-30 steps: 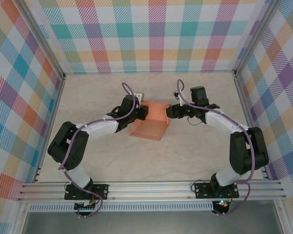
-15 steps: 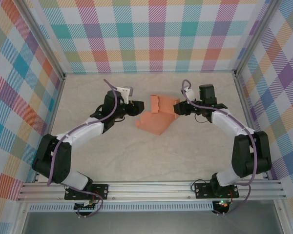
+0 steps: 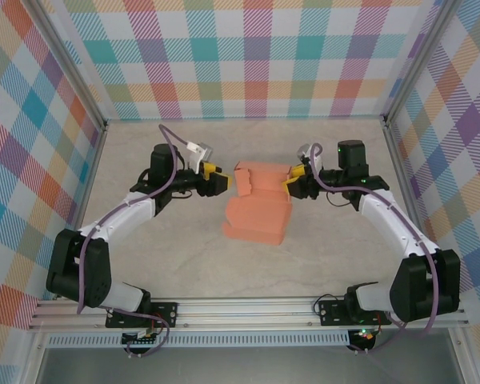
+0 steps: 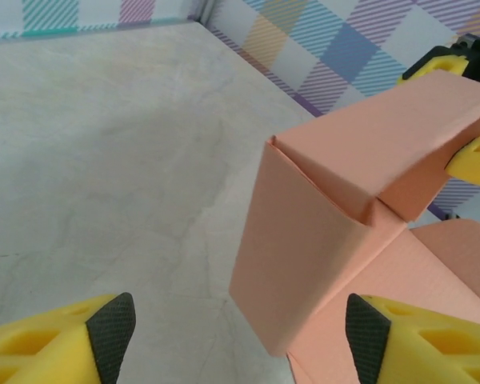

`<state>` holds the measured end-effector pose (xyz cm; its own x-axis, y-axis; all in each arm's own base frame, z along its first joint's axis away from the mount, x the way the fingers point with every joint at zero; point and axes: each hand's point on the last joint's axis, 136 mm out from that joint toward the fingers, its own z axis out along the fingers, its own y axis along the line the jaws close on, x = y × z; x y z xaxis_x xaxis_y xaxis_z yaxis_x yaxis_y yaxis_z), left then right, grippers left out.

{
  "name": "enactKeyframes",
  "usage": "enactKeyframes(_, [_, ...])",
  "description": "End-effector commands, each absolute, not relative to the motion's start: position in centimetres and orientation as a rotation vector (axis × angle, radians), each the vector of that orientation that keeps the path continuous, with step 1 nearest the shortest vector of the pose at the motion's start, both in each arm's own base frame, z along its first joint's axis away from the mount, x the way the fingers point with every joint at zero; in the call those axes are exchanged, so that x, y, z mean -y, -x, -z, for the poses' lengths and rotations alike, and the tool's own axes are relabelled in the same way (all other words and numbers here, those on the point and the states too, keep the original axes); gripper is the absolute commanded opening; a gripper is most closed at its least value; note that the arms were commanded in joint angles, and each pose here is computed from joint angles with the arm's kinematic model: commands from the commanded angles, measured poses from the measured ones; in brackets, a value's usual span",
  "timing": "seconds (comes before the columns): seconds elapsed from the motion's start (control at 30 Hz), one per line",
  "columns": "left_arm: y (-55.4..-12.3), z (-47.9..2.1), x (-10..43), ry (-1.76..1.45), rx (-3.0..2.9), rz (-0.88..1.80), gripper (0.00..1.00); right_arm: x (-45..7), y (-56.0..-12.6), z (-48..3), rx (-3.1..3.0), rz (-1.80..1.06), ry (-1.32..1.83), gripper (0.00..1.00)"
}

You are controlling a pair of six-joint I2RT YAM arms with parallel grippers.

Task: Fold the paper box

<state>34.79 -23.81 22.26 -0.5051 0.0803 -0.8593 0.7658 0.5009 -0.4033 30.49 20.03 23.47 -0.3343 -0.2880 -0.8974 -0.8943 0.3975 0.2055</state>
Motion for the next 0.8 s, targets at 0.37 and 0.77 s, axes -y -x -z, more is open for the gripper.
enactKeyframes(0.37, [-34.3,-22.8,28.0,-0.753,-1.740,0.973,0.72,-19.7,-32.7,-25.0,-1.859,-0.920,0.773,0.26])
enactKeyframes(0.77, [-38.6,-20.4,28.6,-0.644,-1.805,0.762,0.40,-21.2,-32.9,-25.6,-1.885,-0.760,0.649,0.24])
